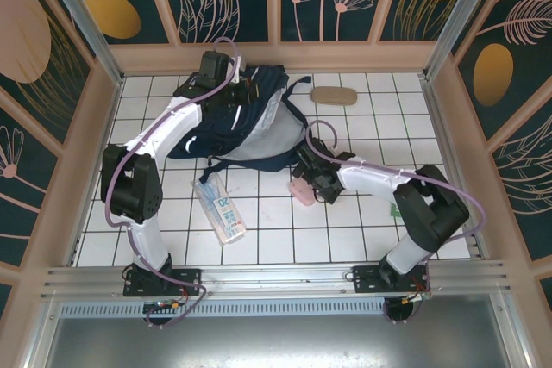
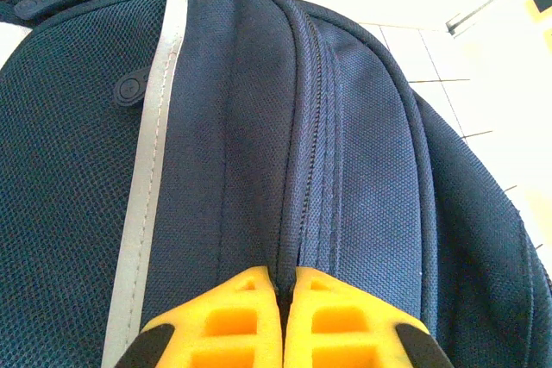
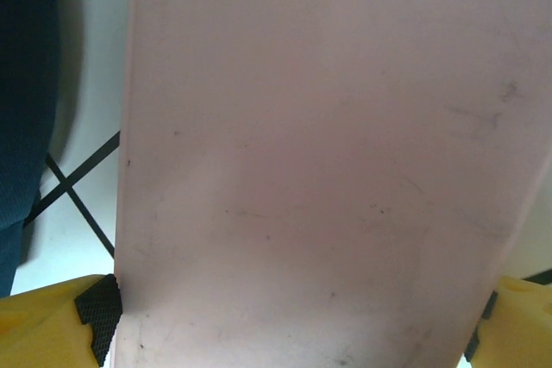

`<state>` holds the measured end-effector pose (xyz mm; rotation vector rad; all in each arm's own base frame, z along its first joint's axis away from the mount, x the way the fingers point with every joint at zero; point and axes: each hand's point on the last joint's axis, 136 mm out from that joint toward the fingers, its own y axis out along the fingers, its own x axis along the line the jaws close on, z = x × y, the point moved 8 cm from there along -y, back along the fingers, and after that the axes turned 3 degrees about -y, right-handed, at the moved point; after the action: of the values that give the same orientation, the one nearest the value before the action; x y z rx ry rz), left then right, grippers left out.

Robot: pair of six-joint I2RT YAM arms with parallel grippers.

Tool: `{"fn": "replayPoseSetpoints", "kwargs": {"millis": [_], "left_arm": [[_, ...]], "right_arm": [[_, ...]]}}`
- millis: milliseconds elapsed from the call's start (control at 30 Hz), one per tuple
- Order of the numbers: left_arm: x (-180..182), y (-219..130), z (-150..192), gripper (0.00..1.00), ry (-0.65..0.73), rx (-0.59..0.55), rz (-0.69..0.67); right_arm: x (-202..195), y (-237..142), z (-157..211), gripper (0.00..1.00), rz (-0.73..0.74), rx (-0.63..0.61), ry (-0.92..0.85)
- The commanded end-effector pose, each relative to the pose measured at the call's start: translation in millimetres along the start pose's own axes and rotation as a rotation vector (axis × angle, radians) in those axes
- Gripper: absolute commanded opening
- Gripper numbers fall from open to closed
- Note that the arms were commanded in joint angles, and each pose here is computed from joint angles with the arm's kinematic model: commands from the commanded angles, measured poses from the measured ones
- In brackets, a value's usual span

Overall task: Pack the student bag
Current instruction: Move the pencil pouch to the center of the table, then close the student bag at the top-center of the table.

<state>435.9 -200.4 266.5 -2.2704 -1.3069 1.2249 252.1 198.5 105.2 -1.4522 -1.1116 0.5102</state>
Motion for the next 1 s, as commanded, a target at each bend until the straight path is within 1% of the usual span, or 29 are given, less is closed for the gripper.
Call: {"fn": "replayPoseSetpoints", "kwargs": {"millis": [0,133,233,433,500,600,667,767,800,833,867,900,967], "left_arm": [[-5.9,-17.8,-11.7,0.00,-0.002,-0.054,0.032],[-5.7,-16.7,-11.2,0.00,-0.002,-0.051,0.035],[-2.6,-13.0,-8.8,0.00,0.004,-0.040,0.023],[10.5,0.2,4.8,0.00,-0.005,0.015,-0.014],[13.1,2.6,8.3,0.00,-0.008,0.025,-0.017],[13.8,3.4,8.8,0.00,-0.006,0.026,-0.019],[13.3,3.9,8.0,0.00,-0.006,0.026,-0.016],[13.2,5.3,8.5,0.00,-0.010,0.032,-0.009],[13.0,5.6,9.3,0.05,-0.011,0.037,-0.005],[13.2,6.4,10.3,0.17,-0.010,0.043,0.000],[13.2,6.1,11.2,0.23,-0.010,0.047,0.001],[12.7,5.9,13.1,0.26,-0.012,0.053,0.001],[13.6,4.3,16.6,0.27,-0.019,0.062,0.000]], "right_arm": [[-11.3,11.0,0.8,0.99,0.135,0.019,-0.043],[-16.1,21.4,4.9,0.99,0.189,0.038,-0.094],[-14.4,24.1,6.9,0.98,0.204,0.032,-0.168],[-22.9,20.1,6.9,0.91,0.254,0.018,-0.285],[-27.0,16.7,6.5,0.90,0.256,0.007,-0.307],[-28.3,8.3,4.8,0.87,0.205,-0.012,-0.320],[-26.7,1.8,3.0,0.88,0.164,-0.030,-0.317],[-23.1,-7.3,-0.2,0.97,0.102,-0.044,-0.312],[-22.5,-10.7,-2.0,0.99,0.080,-0.047,-0.309],[-21.7,-13.9,-3.2,0.99,0.059,-0.053,-0.305],[-22.1,-17.5,-5.1,0.99,0.033,-0.059,-0.296],[-22.8,-21.6,-7.4,0.99,0.007,-0.066,-0.284],[-27.1,-27.7,-12.0,0.99,-0.036,-0.076,-0.257]]}}
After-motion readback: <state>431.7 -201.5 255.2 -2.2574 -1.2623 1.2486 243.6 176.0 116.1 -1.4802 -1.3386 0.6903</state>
